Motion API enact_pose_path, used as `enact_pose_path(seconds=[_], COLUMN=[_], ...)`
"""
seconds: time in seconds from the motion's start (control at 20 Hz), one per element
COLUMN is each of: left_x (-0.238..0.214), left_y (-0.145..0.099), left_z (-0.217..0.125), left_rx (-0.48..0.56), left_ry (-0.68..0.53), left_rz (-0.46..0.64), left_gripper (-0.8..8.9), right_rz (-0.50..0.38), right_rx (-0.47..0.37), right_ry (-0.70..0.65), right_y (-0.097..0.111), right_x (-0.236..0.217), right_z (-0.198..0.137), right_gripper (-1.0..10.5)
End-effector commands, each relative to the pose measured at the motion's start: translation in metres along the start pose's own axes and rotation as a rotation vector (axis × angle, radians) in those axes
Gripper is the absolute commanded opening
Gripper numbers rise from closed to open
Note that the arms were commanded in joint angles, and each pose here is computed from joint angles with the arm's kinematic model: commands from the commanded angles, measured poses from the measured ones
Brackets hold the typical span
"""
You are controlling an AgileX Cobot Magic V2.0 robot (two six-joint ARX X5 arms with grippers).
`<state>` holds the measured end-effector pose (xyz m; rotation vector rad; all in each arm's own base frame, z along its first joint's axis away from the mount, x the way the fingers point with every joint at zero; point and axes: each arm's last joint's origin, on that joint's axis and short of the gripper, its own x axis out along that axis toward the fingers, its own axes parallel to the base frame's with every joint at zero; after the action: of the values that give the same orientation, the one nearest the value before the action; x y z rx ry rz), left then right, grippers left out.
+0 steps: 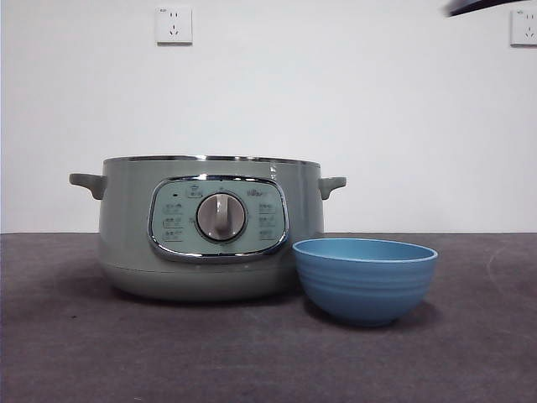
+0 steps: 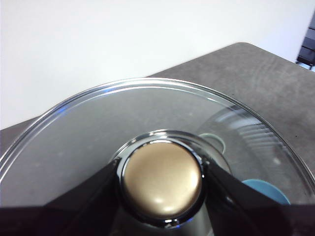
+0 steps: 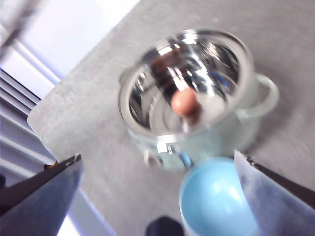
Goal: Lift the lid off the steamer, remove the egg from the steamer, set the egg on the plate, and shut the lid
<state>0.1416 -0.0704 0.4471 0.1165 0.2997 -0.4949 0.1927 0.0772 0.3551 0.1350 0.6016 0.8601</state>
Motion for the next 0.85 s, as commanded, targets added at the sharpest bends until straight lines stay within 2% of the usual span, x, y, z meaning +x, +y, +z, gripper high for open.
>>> enact_pose_path(seconds=[0.05, 0.35, 0.85], left_x=[-0.035, -0.081, -0.100], left_y=[-0.001, -0.002, -0.003], left_z=[0.002, -0.017, -0.028], left_rx=[0.002, -0.018, -0.024], left_ry=[-0.067, -0.039, -0.014], left_rz=[0.020, 0.082, 0.084], left_gripper=[-0.08, -0.08, -0.08], right_rz=[0.009, -0.041, -0.124], right_rx=[0.008, -0.075, -0.167], right_ry=[0.011, 0.128, 0.207], right_y=[0.004, 0.020, 0.028], right_x=[0.032, 0.116, 0.211], right_z=[0.008, 0.030, 0.057], right_gripper=[6.0, 6.0, 6.0])
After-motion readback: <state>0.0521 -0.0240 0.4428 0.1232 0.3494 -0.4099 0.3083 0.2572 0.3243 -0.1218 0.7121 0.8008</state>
